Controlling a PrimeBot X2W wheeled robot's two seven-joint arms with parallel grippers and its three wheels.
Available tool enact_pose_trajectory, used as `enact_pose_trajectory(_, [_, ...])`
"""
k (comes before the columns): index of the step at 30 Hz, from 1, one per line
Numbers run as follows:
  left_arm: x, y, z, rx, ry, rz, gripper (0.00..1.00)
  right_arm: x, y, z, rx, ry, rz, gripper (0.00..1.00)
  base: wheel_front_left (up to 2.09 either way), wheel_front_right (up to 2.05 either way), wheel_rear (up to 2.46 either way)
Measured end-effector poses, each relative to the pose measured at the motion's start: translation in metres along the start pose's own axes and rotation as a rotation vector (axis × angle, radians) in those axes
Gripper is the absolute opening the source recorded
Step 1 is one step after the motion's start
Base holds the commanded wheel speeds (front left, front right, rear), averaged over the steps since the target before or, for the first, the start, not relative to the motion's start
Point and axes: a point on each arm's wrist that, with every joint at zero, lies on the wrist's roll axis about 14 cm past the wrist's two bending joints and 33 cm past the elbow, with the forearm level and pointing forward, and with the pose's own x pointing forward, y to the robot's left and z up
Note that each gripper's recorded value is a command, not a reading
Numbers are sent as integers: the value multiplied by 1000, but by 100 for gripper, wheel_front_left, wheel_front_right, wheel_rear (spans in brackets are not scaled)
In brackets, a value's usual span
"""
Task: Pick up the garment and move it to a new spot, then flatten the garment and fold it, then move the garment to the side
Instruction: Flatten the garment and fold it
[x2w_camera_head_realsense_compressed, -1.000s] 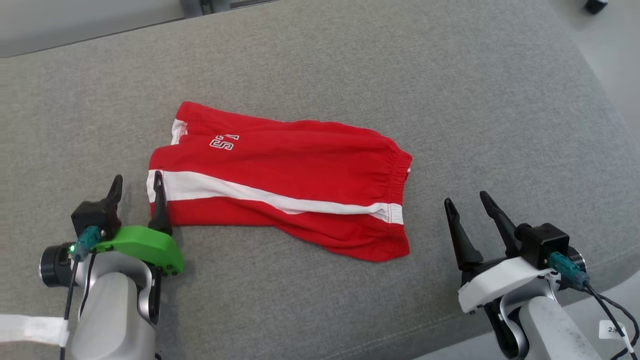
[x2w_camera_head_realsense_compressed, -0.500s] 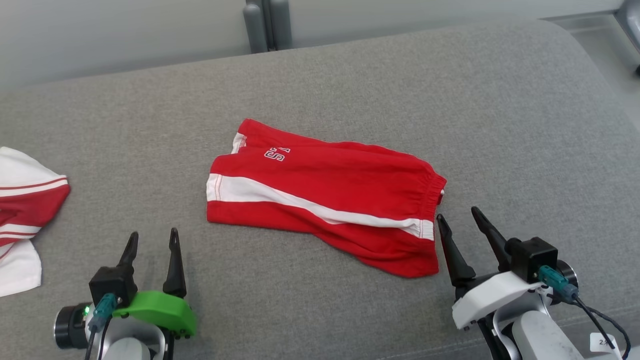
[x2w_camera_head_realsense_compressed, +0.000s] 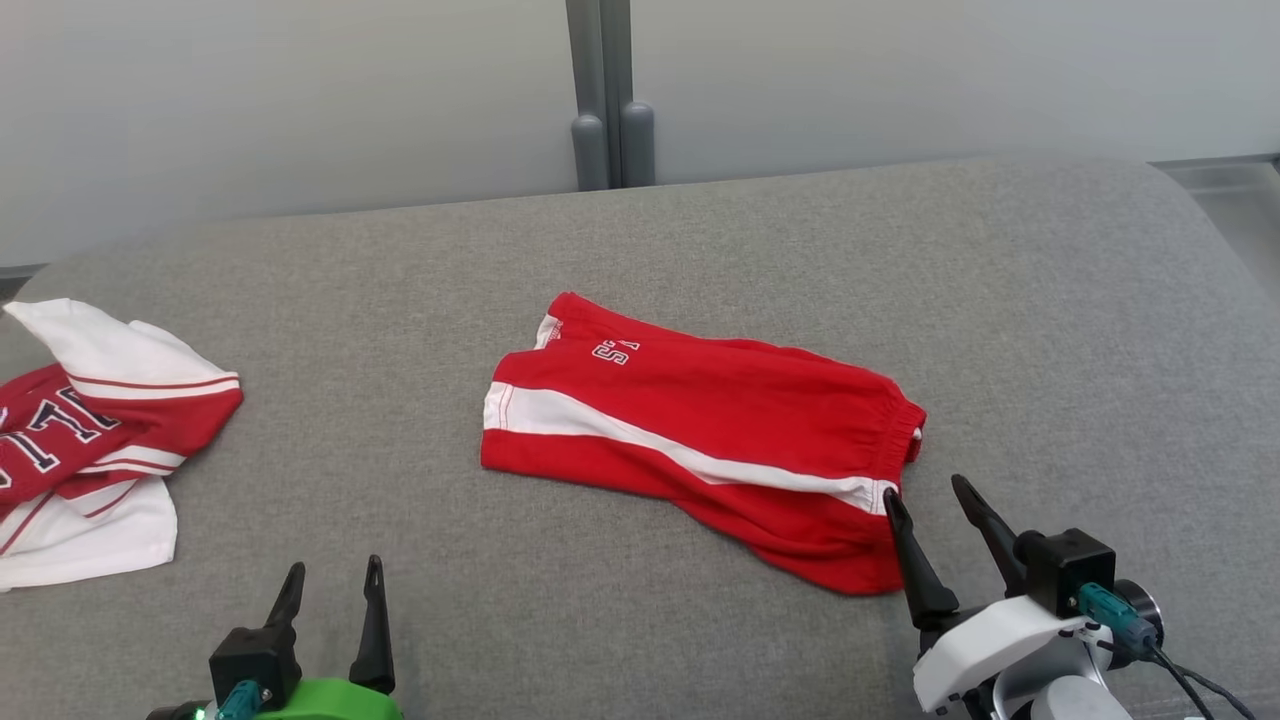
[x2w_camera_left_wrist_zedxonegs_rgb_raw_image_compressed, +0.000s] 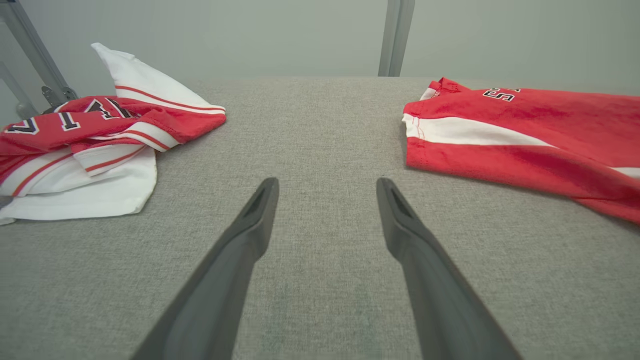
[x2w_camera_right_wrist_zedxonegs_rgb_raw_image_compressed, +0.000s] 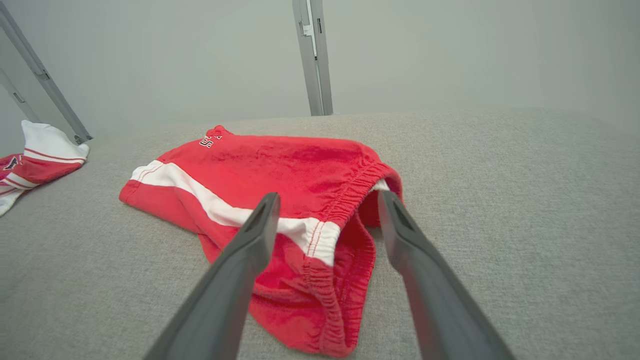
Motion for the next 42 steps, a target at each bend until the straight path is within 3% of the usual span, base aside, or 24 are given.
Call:
enact_pose_trajectory(11, [-5,4,5,-1,-19,16,100,-1,6,1,0,-4,12,100,0,0,0])
enact_pose_trajectory(23, [6,-13,-1,-28,5,-35,100,3,3,-11,-1,35,10,100,0,0,0])
enact_pose_trajectory(42, [74,-36,-5,-47,41,-138,100,37,11,-51,72,146,56,100,0,0,0])
